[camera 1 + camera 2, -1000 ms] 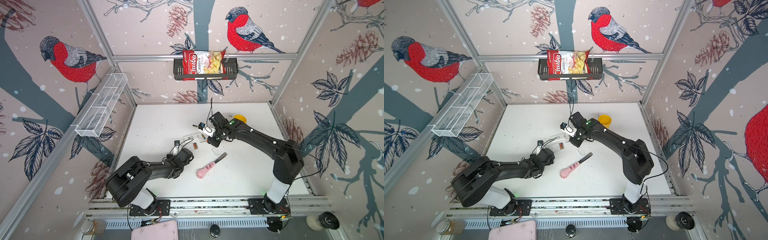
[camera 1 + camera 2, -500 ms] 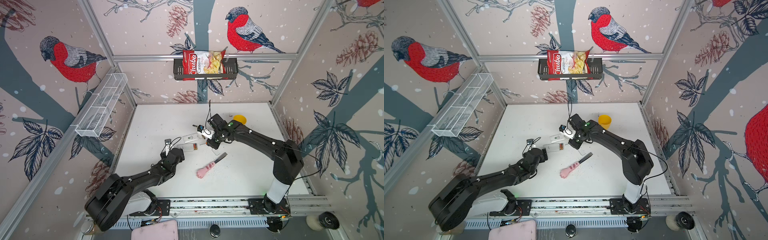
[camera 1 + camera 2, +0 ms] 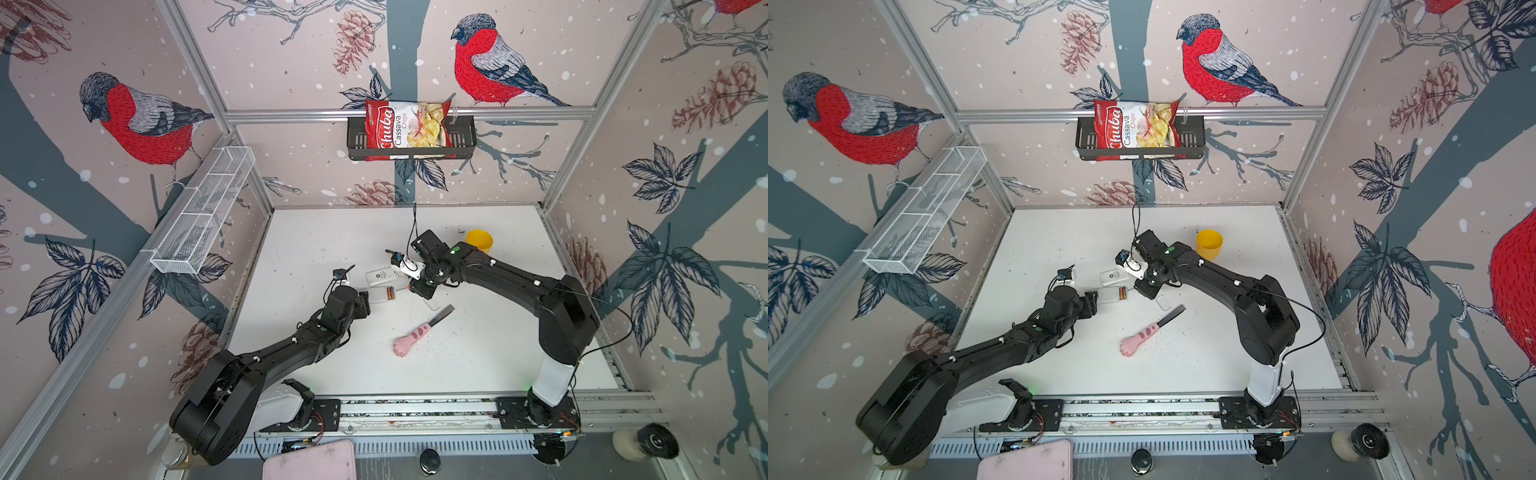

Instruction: Unload the batteries from the remote control

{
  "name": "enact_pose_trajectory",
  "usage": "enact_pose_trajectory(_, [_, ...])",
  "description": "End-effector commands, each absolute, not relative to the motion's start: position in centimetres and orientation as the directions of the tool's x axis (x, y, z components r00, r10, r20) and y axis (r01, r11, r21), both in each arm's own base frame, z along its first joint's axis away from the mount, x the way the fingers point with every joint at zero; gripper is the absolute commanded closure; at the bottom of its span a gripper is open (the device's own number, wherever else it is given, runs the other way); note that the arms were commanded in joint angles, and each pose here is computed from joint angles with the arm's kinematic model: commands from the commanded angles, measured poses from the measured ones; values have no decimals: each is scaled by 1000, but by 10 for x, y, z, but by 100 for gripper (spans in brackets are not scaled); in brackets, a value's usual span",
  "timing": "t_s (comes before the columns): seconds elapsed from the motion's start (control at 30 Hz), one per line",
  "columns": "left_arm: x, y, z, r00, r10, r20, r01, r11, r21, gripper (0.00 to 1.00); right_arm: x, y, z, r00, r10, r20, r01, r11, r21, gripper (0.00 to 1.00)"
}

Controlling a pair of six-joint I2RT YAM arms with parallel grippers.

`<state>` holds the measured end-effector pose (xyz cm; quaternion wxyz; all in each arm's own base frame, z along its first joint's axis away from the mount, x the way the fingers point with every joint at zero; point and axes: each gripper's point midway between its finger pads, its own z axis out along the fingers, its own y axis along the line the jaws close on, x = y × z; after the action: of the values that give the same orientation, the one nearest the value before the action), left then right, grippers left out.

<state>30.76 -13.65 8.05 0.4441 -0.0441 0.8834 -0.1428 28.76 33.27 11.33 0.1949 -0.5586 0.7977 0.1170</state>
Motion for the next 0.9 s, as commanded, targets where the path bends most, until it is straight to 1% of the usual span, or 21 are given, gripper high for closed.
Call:
enact_pose_trajectory(0.0, [313, -150, 90, -597, -199, -777, 116, 937, -328, 24, 295, 341, 118, -278, -837, -471, -939, 340, -50, 100])
enact_pose_trajectory(0.1, [314, -148, 87, -603, -188, -775, 109, 943, -314, 20, 298, 342, 116, -276, -840, -467, -940, 338, -51, 100])
enact_pose_trajectory(0.27, [313, -141, 77, -619, -164, -768, 85, 958, -273, 6, 300, 345, 109, -273, -845, -460, -944, 328, -44, 100])
enact_pose_trajectory(0.33, [314, -139, 76, -620, -162, -768, 79, 960, -267, 4, 300, 346, 107, -273, -847, -456, -944, 327, -42, 100])
enact_pose_trajectory(0.77, [322, -144, 65, -646, -150, -748, 88, 959, -268, 4, 299, 345, 94, -280, -861, -426, -948, 318, -22, 100])
enact_pose_trajectory(0.87, [321, -148, 61, -655, -153, -740, 98, 954, -284, 7, 297, 345, 92, -278, -862, -424, -949, 314, -14, 100])
